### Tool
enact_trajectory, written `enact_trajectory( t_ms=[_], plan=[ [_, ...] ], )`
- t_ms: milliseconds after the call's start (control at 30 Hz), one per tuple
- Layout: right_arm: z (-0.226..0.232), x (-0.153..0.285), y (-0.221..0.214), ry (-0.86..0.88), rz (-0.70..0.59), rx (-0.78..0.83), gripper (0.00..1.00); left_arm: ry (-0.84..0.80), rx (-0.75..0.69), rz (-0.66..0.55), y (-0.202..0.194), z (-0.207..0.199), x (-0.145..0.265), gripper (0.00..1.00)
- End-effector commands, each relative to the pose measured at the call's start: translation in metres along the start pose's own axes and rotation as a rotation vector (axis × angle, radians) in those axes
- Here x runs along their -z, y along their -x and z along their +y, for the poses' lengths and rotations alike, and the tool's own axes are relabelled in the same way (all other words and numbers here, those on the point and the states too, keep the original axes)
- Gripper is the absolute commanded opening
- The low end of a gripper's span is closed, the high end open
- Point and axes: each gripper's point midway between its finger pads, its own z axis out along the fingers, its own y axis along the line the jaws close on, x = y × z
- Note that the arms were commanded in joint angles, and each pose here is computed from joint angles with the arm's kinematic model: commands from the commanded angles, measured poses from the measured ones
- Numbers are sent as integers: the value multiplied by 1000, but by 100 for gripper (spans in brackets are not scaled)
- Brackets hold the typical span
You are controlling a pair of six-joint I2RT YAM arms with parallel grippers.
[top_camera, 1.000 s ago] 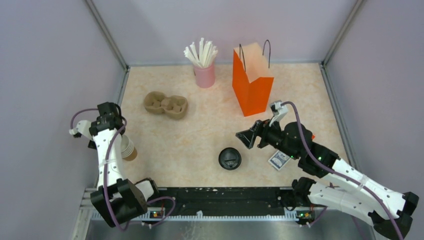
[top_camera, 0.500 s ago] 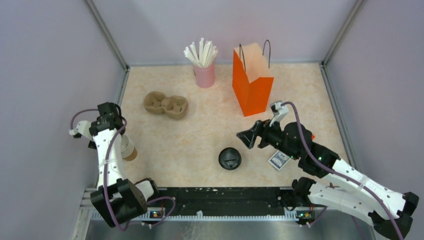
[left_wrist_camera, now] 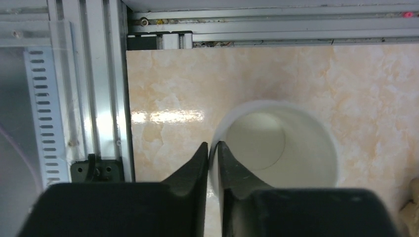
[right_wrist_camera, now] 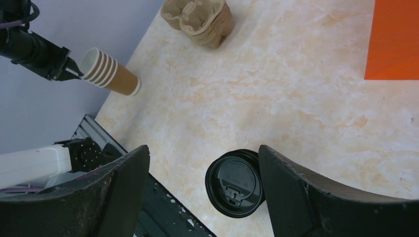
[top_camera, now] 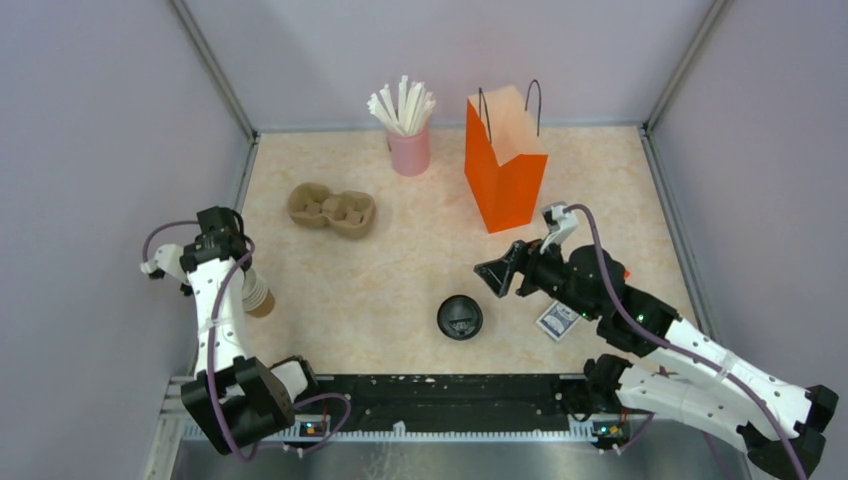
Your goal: Pack the takeout coffee
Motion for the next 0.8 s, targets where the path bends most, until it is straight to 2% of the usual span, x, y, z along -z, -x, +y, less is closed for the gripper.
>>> enact_trajectory(
  t_ms=[0,67,200,367,567,667,767],
  plan=[
    [1,0,0,11,-19,12,80,0,8,1,0,2,0,8],
    [0,0,-1,10,-18,12,80,-20,-4,16,-1,-1,3,0],
    [-3,-2,-3,-1,-21,14,79,-91,-33,59,-4,-10,12,0],
    [-2,-7,1,11,-55,29,79,-263,-123,138,-14,-31,31,0],
    [4,-27,14,14,-108,33,79,-646,-306,193,-37,-63,86,0],
    [14,-45,13,28,-80,-17,81,-881,-424,221,-57,-73,126,0],
    [31,-69,8,74,-42,-92,83,-1024,-503,239,-69,-73,155,0]
  ],
)
